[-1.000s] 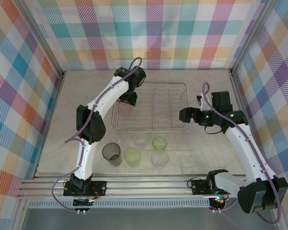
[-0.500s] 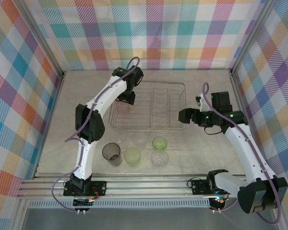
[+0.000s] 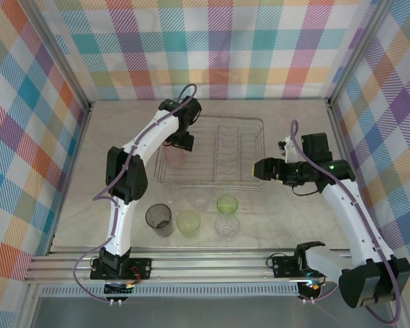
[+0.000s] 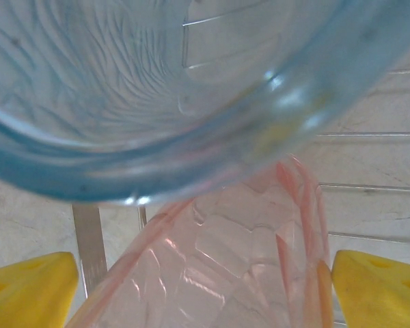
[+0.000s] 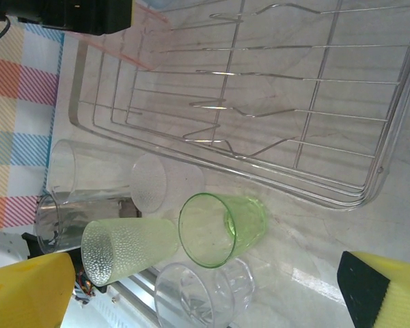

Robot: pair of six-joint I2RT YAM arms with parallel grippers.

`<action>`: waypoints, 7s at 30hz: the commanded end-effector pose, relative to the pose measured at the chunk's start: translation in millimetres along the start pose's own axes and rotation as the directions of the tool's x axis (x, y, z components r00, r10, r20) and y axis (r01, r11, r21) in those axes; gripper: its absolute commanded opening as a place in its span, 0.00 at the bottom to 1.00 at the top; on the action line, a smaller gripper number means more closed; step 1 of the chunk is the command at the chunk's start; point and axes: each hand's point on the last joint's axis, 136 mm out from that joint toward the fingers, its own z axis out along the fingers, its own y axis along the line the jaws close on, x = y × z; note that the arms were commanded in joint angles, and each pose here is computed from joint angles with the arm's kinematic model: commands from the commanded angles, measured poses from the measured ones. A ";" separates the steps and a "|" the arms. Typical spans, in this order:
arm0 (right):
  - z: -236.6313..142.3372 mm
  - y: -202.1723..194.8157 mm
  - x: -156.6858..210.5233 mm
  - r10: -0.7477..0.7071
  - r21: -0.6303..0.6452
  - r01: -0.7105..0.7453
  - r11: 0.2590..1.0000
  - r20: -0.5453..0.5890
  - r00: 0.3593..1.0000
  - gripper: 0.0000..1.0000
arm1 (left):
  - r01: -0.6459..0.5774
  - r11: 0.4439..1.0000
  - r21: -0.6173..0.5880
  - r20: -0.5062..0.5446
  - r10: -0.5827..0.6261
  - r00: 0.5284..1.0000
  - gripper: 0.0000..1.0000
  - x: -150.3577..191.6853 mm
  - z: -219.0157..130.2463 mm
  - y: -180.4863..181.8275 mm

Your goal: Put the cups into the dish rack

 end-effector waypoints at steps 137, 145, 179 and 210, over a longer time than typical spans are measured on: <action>-25.3 170.3 -39.1 -0.151 -0.695 0.106 0.712 -0.004 0.988 0.00 | -0.503 0.055 0.862 0.485 -0.378 0.789 1.00 136.8 -324.7 -51.0; -8.9 178.5 -31.7 -0.205 -0.724 0.107 0.681 -0.048 0.978 0.00 | -0.576 0.002 0.817 0.536 -0.371 0.758 1.00 144.8 -341.9 -60.8; 24.9 67.7 -39.6 -0.021 -0.092 0.028 0.995 0.077 0.997 0.97 | -0.137 0.694 0.707 0.488 -0.339 0.804 0.00 127.5 -248.0 12.1; 23.6 -25.6 4.0 0.016 0.239 -0.030 0.971 0.062 0.998 0.99 | -0.083 0.952 0.294 0.008 0.084 0.996 0.00 95.7 -92.6 -29.1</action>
